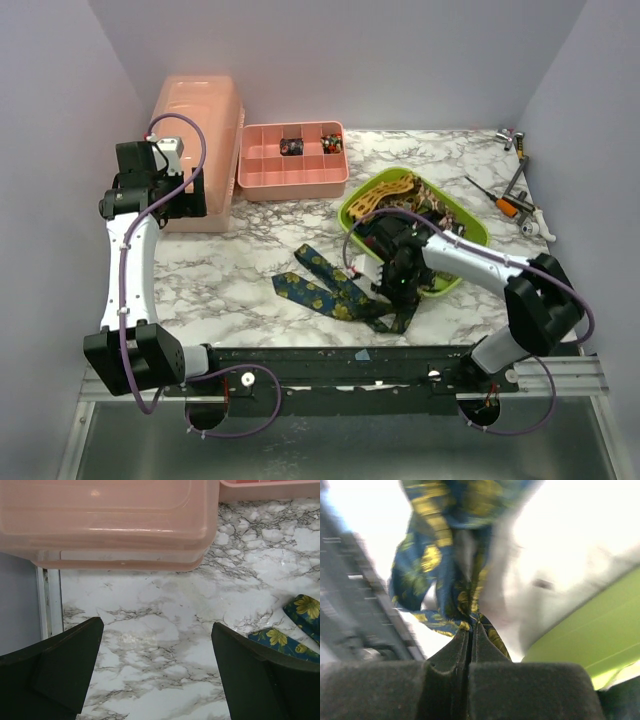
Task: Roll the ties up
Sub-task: Move the bin to the corner of the board.
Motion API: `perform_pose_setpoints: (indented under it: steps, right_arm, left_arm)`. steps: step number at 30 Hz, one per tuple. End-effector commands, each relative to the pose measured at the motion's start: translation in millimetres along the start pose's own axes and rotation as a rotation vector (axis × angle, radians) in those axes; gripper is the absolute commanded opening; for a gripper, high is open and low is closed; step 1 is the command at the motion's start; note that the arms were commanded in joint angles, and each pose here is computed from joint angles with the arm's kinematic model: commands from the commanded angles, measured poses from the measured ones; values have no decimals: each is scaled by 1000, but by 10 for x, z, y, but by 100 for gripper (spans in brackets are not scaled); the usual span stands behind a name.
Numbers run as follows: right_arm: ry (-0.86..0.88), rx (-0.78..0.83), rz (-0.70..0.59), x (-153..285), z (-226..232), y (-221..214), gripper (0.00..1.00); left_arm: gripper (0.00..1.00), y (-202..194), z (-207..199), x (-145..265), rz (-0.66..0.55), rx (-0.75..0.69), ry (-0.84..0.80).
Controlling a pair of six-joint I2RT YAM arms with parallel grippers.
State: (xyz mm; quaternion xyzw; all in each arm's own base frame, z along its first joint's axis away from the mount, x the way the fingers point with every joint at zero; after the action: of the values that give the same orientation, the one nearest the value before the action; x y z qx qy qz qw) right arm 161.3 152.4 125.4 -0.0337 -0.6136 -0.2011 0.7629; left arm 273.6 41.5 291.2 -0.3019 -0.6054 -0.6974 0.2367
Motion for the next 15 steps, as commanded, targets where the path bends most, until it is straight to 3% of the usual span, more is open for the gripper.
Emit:
perform_pose_setpoints:
  steps: [1, 7, 10, 12, 15]
  right_arm:
    - [-329, -43, 29, 143, -1014, -68, 0]
    - [-503, -99, -35, 382, -2067, -87, 1]
    - [-567, -206, -72, 643, -2536, 11, 1]
    - [-472, -260, -127, 851, -2559, 134, 1]
    - [-283, -251, -254, 1151, -2187, 281, 1]
  left_arm:
    - [98, 94, 3, 20, -29, 8, -18]
    - [99, 147, -38, 2, -65, -43, -76]
    - [98, 150, -72, -6, -87, -120, -94]
    - [98, 148, -123, 10, -109, -166, -145]
    - [99, 130, -270, 29, -162, -269, -269]
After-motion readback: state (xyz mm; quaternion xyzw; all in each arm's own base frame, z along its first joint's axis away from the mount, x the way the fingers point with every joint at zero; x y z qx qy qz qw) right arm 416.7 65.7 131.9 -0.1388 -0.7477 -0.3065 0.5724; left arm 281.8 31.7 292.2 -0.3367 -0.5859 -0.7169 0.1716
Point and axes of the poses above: each gripper's point midway between its finger pads, its own x axis back along the fingers, its own z axis along the line the jaws close on, y = z × x, the point moved 8 cm from there along x, back along the fingers, and after that the axes turned 11 degrees about -x, right-handed, at the moved point
